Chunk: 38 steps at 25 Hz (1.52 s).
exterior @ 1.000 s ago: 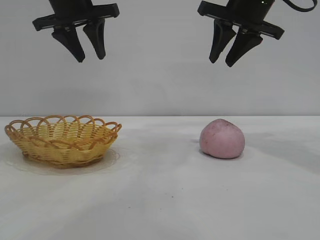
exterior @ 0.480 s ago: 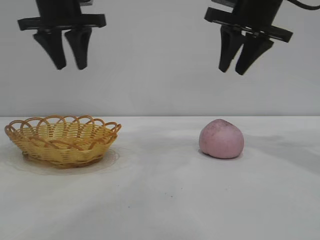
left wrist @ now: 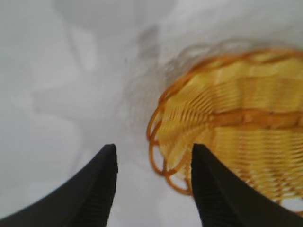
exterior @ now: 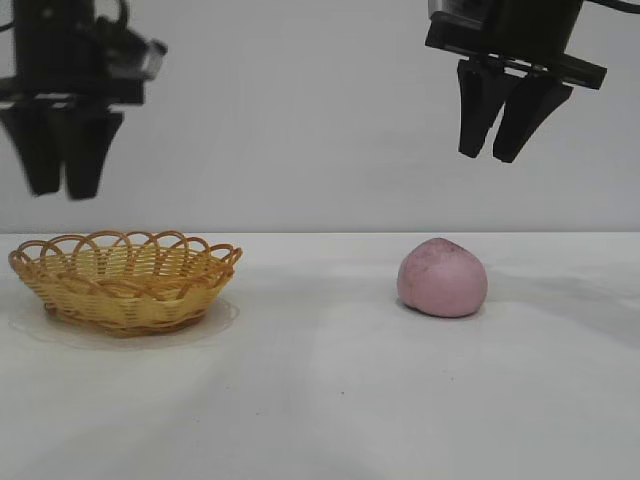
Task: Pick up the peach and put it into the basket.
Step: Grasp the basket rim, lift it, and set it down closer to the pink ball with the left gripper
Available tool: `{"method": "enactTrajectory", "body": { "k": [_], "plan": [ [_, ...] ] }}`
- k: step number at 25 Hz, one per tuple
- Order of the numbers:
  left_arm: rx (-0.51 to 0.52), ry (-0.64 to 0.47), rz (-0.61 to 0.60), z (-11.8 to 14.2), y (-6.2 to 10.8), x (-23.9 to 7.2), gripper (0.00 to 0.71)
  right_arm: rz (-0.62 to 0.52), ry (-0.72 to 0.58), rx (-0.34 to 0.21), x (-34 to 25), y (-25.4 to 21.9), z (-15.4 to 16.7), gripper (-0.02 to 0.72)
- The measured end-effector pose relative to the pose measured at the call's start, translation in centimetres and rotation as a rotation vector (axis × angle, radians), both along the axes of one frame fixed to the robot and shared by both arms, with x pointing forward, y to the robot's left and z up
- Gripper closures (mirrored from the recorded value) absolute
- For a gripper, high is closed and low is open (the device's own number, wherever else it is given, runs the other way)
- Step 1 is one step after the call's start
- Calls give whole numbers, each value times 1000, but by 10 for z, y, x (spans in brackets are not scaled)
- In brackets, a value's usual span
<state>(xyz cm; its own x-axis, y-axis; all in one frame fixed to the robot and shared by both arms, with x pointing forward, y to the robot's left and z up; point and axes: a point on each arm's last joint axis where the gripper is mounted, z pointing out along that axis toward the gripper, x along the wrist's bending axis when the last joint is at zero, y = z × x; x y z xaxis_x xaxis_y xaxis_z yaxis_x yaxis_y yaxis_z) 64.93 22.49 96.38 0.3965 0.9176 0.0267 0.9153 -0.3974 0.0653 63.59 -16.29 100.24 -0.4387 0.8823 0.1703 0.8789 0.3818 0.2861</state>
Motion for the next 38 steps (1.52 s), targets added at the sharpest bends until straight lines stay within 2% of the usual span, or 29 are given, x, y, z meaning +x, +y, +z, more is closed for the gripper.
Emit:
{"method": "enactTrajectory", "body": {
  "k": [3, 10, 14, 15, 18, 19, 22, 25, 30, 35, 38],
  "plan": [
    [-20, -15, 18, -6, 7, 2, 364, 1, 1, 5, 0, 0, 0, 454],
    [-79, 5, 19, -30, 0, 8, 364, 0, -5, 11, 0, 1, 0, 454],
    [-91, 37, 28, -44, -2, 9, 614, 6, -6, 12, 0, 1, 0, 454],
    [-97, 35, 41, -43, -2, 9, 646, 6, -6, 12, 0, 1, 0, 454],
    [-158, 25, 110, -39, -6, 7, 642, 9, -8, 6, 0, 1, 0, 454],
    [-198, 23, 135, -38, -9, 4, 710, 10, -8, 4, 0, 0, 0, 454],
    [-341, 1, 238, -34, -17, -11, 710, 8, -17, 3, 1, 0, 0, 454],
    [-449, 24, 325, -42, -23, -34, 710, 9, -17, 2, 1, 0, 0, 454],
    [-524, 37, 428, -62, -28, -75, 710, 8, -25, 3, 2, 0, 1, 454],
    [-601, 32, 441, -68, -31, -85, 710, 5, -37, 8, 3, 1, 1, 454],
    [-615, 30, 431, -68, -32, -86, 710, 4, -38, 10, 3, 1, 1, 454]
  ]
}}
